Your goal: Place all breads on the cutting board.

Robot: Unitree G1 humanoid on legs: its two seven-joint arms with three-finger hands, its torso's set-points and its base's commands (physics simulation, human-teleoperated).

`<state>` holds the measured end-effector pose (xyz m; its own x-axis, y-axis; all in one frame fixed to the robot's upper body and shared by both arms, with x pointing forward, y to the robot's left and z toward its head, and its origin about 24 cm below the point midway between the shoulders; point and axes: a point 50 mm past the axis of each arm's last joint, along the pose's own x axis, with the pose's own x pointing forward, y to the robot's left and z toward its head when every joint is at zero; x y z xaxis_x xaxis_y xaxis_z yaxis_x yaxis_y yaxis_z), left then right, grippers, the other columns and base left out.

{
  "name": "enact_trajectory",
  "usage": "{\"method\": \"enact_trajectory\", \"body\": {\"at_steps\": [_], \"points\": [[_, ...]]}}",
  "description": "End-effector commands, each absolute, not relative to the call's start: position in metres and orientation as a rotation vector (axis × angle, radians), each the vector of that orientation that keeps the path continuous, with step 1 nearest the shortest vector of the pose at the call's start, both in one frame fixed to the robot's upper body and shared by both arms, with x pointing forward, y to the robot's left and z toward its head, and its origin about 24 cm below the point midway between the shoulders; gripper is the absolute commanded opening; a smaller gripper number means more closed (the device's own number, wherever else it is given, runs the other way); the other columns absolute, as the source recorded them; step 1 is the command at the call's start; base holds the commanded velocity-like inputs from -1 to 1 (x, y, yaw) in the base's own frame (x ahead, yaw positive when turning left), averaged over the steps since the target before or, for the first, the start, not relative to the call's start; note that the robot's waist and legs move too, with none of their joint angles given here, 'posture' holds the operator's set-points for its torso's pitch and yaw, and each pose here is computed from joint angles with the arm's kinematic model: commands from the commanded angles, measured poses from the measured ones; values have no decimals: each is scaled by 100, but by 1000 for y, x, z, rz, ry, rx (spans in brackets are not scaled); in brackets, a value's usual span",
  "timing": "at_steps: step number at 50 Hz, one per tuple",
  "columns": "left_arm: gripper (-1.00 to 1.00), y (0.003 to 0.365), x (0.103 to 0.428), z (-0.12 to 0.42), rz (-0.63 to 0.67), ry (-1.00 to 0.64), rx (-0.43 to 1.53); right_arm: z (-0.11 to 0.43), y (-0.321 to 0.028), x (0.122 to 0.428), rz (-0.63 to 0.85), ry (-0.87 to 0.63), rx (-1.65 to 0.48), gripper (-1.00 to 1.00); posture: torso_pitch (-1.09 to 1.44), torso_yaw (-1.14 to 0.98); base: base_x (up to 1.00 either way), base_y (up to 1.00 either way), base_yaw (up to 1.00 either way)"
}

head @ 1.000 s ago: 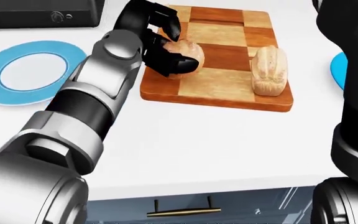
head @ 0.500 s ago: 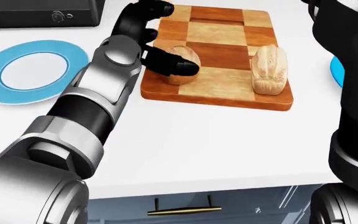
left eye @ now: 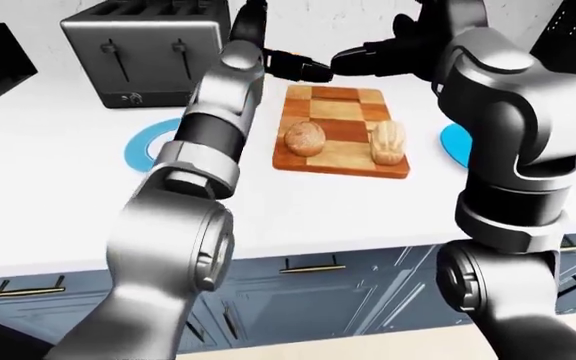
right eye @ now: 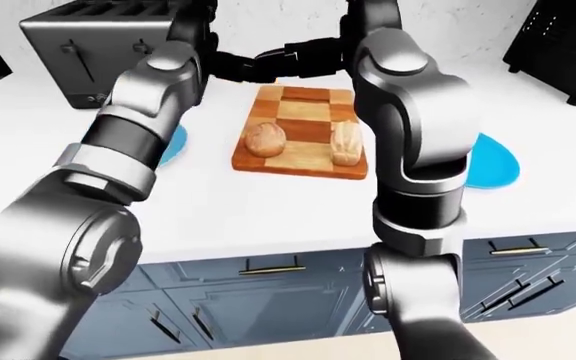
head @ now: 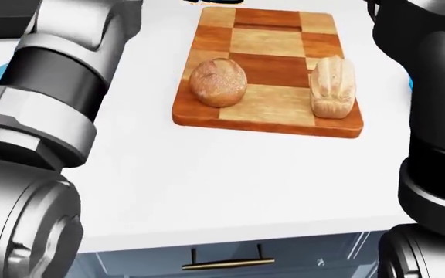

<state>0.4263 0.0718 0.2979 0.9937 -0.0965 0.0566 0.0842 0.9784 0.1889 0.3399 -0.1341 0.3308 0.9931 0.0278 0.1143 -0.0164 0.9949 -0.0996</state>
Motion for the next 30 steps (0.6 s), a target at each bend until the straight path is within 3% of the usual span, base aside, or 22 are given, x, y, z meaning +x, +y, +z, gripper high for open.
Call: {"method": "enact_trajectory", "body": {"at_steps": [1,6,16,23,30], "points": [[100,73,422,322,-77,-144,131,349,-134,332,12,-212,-92,100,0,0,0,0,0],[100,91,411,343,-3,-235,64,342,-130,331,17,-203,-107,100,0,0,0,0,0],[100,129,359,363,161,-402,-47,340,-126,298,22,-236,-207,100,0,0,0,0,0],[100,149,315,369,226,-568,-33,349,-115,275,43,-352,-267,100,0,0,0,0,0],[100,169,287,358,310,-628,-23,354,-109,261,44,-432,-272,100,0,0,0,0,0]]}}
